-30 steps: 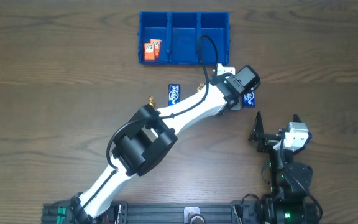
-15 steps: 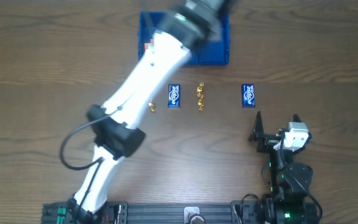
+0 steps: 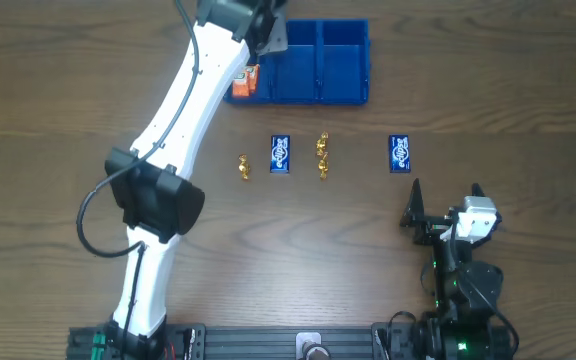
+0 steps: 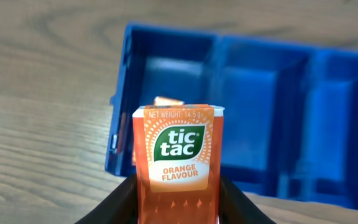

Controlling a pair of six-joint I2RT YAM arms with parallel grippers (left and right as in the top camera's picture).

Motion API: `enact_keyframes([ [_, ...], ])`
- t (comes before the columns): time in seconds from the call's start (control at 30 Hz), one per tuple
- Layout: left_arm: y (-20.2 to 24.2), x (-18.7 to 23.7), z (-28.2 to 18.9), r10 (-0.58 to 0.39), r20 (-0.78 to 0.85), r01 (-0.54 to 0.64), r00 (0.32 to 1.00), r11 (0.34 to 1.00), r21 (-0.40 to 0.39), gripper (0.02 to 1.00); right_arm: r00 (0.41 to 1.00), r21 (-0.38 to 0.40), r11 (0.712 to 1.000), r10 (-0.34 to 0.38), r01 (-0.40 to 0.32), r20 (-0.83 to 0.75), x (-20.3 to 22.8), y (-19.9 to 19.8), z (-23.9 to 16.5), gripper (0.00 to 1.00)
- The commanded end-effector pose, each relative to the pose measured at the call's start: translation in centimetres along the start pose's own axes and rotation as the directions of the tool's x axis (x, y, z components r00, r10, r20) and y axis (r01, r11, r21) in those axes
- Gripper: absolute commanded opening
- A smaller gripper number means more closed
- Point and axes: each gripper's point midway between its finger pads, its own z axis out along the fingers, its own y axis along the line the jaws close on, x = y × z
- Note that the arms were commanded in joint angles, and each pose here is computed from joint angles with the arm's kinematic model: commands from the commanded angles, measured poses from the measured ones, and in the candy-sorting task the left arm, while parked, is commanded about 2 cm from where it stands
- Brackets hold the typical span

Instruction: Sort Candies Into Trays

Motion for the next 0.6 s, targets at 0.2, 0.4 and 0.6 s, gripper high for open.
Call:
enact_keyframes([
  [0.2,2.5,2.5,3.4,0.005,-0.078,-0.001,0.997,0.999,0.047,0.310,1.000,-0.002,1.000,-0.013,0.013,0.003,0.1,0.0,0.0,1.000],
  [0.4,2.6,2.2,3.6,0.027,-0.065,-0.023,0.998,0.998,0.053,0.308,1.000,-0.002,1.000,-0.012,0.012,0.003,0.1,0.0,0.0,1.000],
  [0.6,1.7,1.0,3.6,0.043,-0.027,-0.039,0.999,0.993,0.114,0.312,1.000,-0.002,1.000,-0.013,0.013,0.003,0.1,0.0,0.0,1.000],
])
